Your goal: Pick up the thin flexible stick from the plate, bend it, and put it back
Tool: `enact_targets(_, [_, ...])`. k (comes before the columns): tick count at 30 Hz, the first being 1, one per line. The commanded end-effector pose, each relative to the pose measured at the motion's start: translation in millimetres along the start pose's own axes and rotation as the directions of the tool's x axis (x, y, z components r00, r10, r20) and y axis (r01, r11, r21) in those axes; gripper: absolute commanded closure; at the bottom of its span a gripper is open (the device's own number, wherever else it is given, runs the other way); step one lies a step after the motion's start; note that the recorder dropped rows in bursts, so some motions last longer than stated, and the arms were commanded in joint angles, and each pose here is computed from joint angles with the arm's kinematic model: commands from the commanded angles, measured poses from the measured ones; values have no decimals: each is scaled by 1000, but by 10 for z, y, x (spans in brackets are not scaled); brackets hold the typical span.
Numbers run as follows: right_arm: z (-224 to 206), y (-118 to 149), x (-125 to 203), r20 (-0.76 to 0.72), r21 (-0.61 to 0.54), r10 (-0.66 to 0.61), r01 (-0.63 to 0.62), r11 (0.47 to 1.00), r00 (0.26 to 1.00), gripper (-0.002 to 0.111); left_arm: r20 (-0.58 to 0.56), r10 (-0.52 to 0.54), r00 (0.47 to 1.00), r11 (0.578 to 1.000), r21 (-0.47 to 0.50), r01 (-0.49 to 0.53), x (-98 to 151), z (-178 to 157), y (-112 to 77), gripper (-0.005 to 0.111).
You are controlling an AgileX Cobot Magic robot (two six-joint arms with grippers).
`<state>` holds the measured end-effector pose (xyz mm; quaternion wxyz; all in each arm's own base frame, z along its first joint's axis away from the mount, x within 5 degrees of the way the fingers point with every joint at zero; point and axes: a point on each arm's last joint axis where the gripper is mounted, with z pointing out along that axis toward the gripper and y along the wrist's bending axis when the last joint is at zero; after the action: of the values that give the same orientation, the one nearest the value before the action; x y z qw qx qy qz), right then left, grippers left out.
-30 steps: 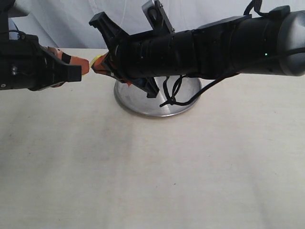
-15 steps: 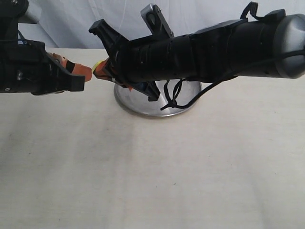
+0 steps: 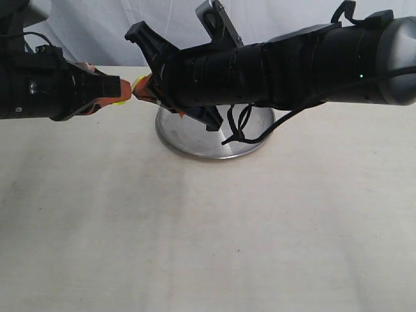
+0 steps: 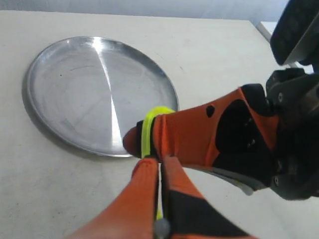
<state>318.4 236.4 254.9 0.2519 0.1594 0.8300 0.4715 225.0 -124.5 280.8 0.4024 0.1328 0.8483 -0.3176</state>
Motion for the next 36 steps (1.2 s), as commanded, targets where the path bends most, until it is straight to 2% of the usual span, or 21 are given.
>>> enact_targets(1, [-84, 110, -119, 91, -13, 36, -35, 999, 995, 108, -43, -87, 995, 996, 3, 88, 71, 50, -3, 107])
enact_targets(6, [-84, 107, -123, 96, -10, 36, -35, 999, 995, 108, 4, -136, 991, 988, -73, 136, 38, 49, 69, 107])
enact_targets(14, [-84, 99, -124, 97, 2, 0, 0, 1000, 995, 108, 46, -153, 987, 982, -102, 157, 5, 45, 101, 107])
enact_targets(17, [-85, 93, -130, 104, 9, -6, 5, 1000, 995, 108, 46, -153, 987, 982, -102, 157, 5, 45, 101, 99])
enact_targets(18, [-85, 90, -133, 107, 13, -12, 10, 1000, 994, 108, 47, -156, 987, 982, -101, 160, 5, 45, 101, 89])
enact_targets(25, [-81, 72, -141, 114, 33, -50, 46, 998, 992, 108, 60, -175, 983, 980, -90, 180, -26, 42, 85, 53])
enact_targets(28, [-84, 12, -157, 143, 71, -64, 55, 996, 988, 109, 69, -166, 984, 981, -86, 172, -62, 31, 70, 51])
enact_targets(32, [-122, -195, -253, 235, 173, -68, 27, 985, 970, 109, 31, -124, 992, 986, -106, 126, -29, 28, 80, 52])
enact_targets(36, [-179, -487, -576, 275, 268, -147, 71, 961, 950, 109, -76, -149, 986, 972, -196, 131, 115, 19, 166, 55])
